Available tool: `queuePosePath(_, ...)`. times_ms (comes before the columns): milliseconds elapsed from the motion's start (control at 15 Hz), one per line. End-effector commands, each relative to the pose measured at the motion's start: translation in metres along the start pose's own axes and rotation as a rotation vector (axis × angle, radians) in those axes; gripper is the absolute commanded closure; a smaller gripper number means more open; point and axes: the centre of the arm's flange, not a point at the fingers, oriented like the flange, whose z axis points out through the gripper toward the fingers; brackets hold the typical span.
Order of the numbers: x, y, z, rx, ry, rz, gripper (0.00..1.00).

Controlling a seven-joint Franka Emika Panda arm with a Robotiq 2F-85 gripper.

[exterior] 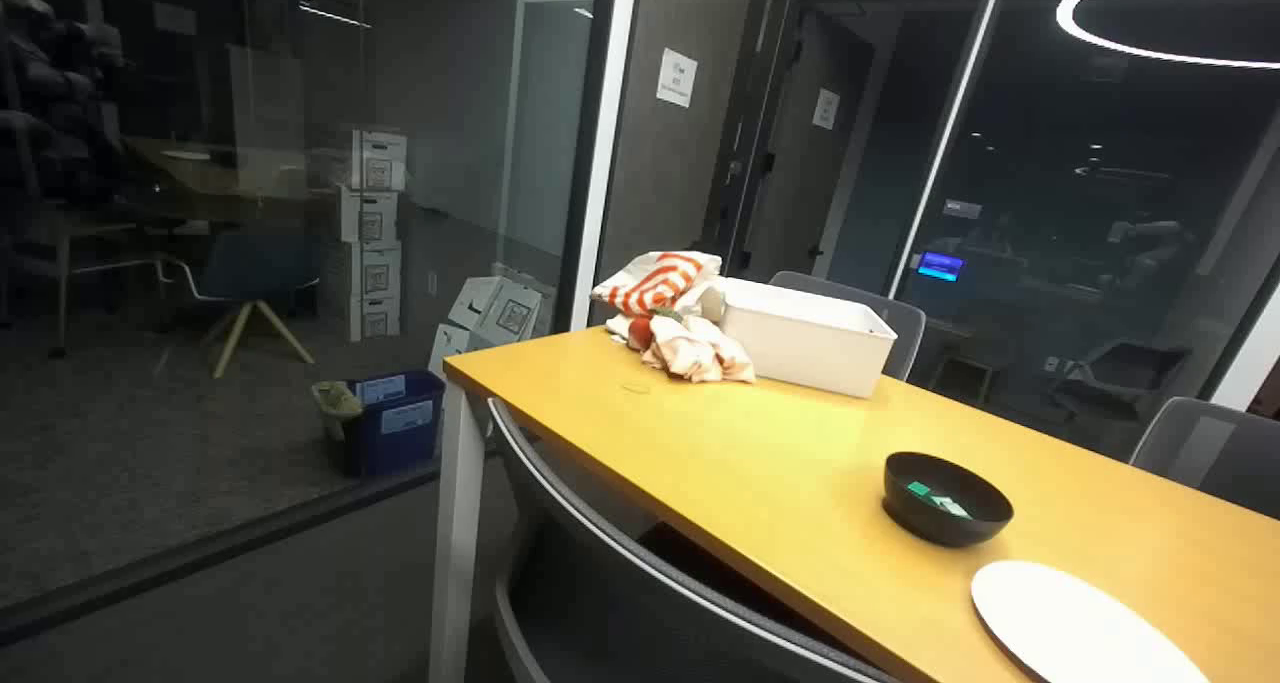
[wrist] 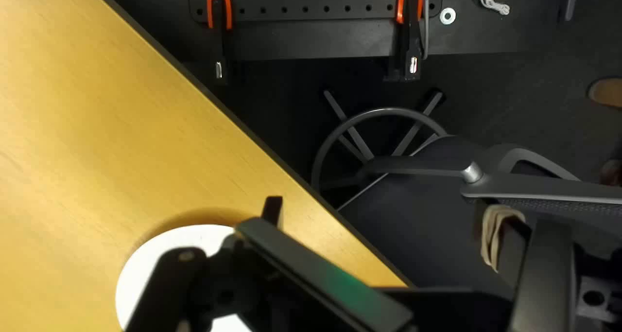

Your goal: Put the blocks in the bowl onto the white plate.

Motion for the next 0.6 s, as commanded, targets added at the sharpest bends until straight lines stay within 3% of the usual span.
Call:
queuePosePath(0, 0.000, 0.000, 0.000, 0.000, 0.000, 0.000, 0.00)
queuePosePath(333, 0.000, 0.000, 0.000, 0.000, 0.000, 0.000, 0.00)
queuePosePath(533, 0.024, -0.029, 0.000, 0.022, -0.028, -0.122, 0.00)
